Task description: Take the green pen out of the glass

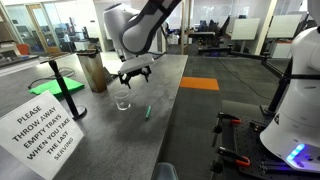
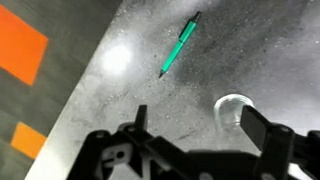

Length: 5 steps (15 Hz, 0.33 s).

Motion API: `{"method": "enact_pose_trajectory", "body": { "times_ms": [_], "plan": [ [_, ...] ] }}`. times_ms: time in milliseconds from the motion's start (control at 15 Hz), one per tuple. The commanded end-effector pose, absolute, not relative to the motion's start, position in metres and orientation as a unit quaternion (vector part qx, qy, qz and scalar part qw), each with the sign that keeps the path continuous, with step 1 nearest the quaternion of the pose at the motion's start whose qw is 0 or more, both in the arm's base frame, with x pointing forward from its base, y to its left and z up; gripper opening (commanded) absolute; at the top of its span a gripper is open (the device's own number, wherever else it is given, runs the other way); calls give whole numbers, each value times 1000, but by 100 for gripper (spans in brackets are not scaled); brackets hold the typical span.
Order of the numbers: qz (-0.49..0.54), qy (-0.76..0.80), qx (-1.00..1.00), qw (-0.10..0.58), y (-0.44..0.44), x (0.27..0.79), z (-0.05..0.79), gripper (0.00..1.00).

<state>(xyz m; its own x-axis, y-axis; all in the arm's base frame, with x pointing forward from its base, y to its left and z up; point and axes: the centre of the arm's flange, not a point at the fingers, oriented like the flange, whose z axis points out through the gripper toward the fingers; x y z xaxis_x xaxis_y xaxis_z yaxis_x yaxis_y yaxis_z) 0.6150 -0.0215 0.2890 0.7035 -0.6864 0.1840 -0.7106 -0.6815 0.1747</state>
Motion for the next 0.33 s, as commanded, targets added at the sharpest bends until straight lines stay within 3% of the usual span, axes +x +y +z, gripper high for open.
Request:
{"method": "enact_pose_trajectory", "body": {
  "times_ms": [0, 267],
  "plan": [
    [20, -299, 950, 85, -28, 597, 328, 100],
    [-19, -195, 977, 81, -17, 589, 347, 100]
  ]
}}
